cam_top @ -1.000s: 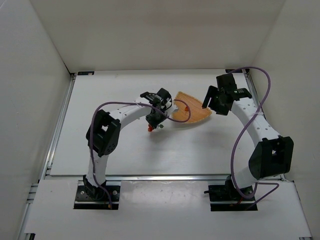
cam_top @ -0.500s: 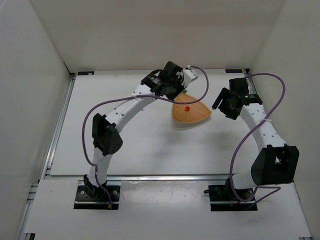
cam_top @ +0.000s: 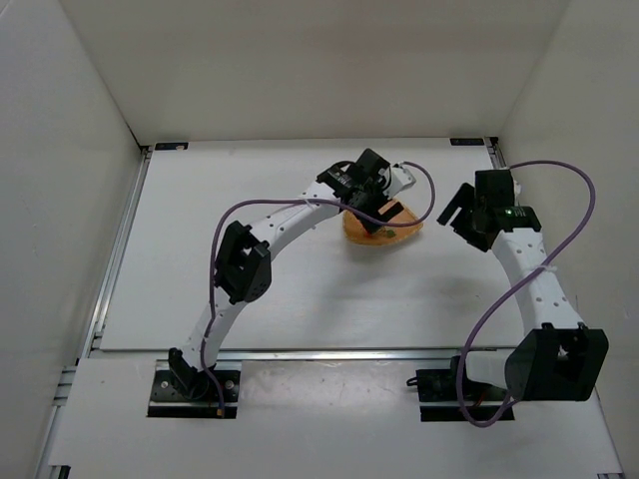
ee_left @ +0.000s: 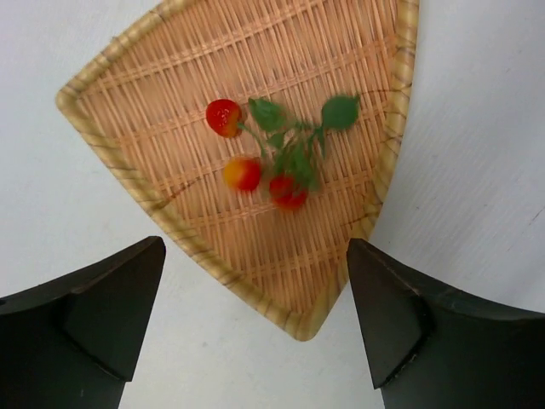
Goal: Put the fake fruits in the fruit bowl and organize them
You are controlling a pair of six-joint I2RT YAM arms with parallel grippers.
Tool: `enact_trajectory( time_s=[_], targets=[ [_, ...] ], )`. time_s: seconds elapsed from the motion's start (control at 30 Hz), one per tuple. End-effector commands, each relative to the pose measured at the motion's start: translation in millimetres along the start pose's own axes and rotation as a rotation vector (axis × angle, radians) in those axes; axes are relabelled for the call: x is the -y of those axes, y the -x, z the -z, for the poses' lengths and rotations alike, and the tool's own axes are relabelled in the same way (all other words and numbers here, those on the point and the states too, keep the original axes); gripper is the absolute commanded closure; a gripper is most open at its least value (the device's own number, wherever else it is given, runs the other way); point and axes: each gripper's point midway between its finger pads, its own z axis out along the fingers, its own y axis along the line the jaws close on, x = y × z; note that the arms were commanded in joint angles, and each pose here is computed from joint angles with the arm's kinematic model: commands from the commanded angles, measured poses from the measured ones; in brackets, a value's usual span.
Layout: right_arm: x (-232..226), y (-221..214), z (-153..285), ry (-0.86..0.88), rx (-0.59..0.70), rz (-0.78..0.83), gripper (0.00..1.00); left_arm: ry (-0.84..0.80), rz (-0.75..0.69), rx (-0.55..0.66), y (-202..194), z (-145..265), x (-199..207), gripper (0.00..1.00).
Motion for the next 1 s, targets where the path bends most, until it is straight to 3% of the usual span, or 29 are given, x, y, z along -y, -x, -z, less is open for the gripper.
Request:
enact_trajectory(
  time_s=[0.0, 0.13, 0.23, 0.37, 0.43, 0.47, 0.67, 0.8, 0.97],
  targets=[
    [11, 3, 12, -0.022, 0.045, -0.016, 0.17, 0.09, -0.004, 0.163, 54, 65, -19, 0.0],
    [18, 4, 23, -0.025, 0.068, -0.016, 0.11, 0.25, 0.031, 0.199, 60, 122, -51, 0.0],
    [24, 0, 29, -0.019, 0.061, 0.03, 0.03, 0.354, 0.134, 0.17, 30, 152, -94, 0.0],
    [38, -15, 38, -0.036, 0.022, 0.046, 0.01, 0.483, 0.292, 0.145, -34, 221, -154, 0.0],
    [48, -22, 38, -0.047, 0.008, 0.041, 0.01, 0.549, 0.386, 0.049, -94, 235, -182, 0.0],
    [53, -20, 42, -0.054, 0.017, 0.041, 0.01, 0.599, 0.457, 0.04, -121, 261, -198, 0.0],
    [66, -34, 41, -0.063, -0.041, 0.067, 0.01, 0.593, 0.723, -0.068, -245, 305, -191, 0.0],
    [62, -36, 47, -0.032, -0.027, 0.054, 0.01, 0.641, 0.896, -0.135, -329, 325, -163, 0.0],
    [55, -38, 50, 0.012, -0.023, 0.043, 0.01, 0.668, 0.98, -0.175, -369, 325, -134, 0.0]
  ],
)
